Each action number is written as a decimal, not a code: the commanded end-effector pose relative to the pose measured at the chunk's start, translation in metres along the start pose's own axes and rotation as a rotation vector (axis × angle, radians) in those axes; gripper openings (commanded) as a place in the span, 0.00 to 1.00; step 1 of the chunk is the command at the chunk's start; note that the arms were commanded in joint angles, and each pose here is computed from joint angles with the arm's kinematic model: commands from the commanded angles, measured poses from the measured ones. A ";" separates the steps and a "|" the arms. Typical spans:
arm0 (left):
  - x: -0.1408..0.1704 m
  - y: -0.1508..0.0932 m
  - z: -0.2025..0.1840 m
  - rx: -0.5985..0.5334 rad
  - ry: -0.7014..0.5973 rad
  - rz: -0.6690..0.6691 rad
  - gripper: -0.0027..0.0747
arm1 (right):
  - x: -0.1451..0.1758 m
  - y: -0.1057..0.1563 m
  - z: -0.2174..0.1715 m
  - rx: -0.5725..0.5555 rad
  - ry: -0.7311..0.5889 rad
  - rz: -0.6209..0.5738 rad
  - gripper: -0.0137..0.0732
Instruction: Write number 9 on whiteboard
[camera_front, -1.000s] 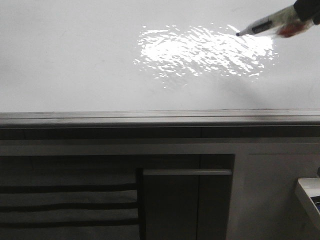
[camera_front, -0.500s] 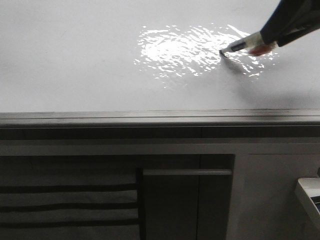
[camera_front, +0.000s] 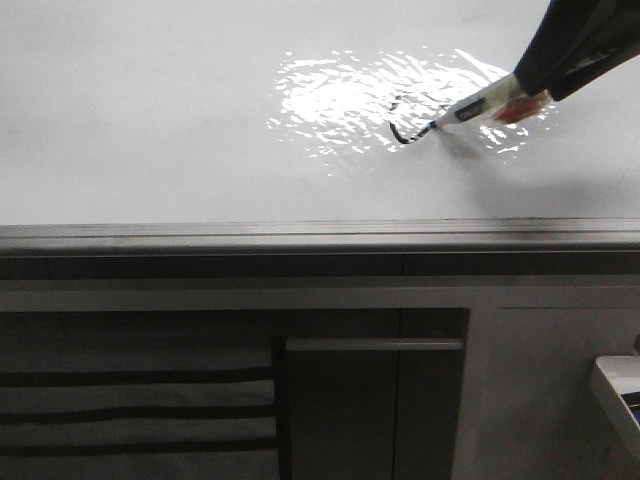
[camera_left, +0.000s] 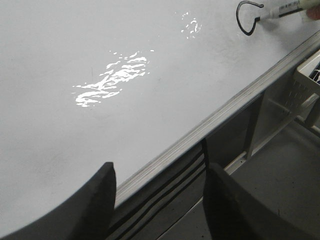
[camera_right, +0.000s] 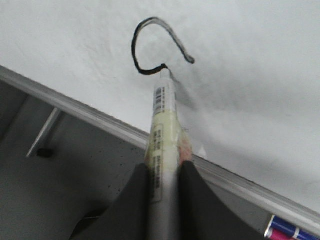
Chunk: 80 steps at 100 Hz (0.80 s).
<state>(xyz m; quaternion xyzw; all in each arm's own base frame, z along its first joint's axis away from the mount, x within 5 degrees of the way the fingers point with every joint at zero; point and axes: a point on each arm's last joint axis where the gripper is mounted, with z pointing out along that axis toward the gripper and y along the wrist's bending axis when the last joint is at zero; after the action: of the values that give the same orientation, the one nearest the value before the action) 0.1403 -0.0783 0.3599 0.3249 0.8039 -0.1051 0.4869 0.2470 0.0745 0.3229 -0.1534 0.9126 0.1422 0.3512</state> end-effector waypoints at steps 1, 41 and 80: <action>-0.014 0.004 -0.005 -0.033 -0.108 -0.025 0.51 | -0.014 -0.004 -0.015 0.052 -0.128 -0.019 0.09; -0.015 0.004 -0.006 -0.038 -0.120 -0.026 0.51 | 0.013 0.005 -0.002 -0.015 0.058 -0.024 0.10; -0.023 -0.020 0.013 0.142 -0.118 0.100 0.51 | 0.005 0.030 -0.039 -0.109 0.029 -0.261 0.09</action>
<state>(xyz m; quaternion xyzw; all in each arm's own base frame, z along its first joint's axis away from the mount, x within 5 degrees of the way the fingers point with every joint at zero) 0.1420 -0.0956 0.3586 0.3695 0.7781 -0.1360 0.4895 0.2213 0.0819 0.3201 -0.2307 0.9158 0.1389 0.2980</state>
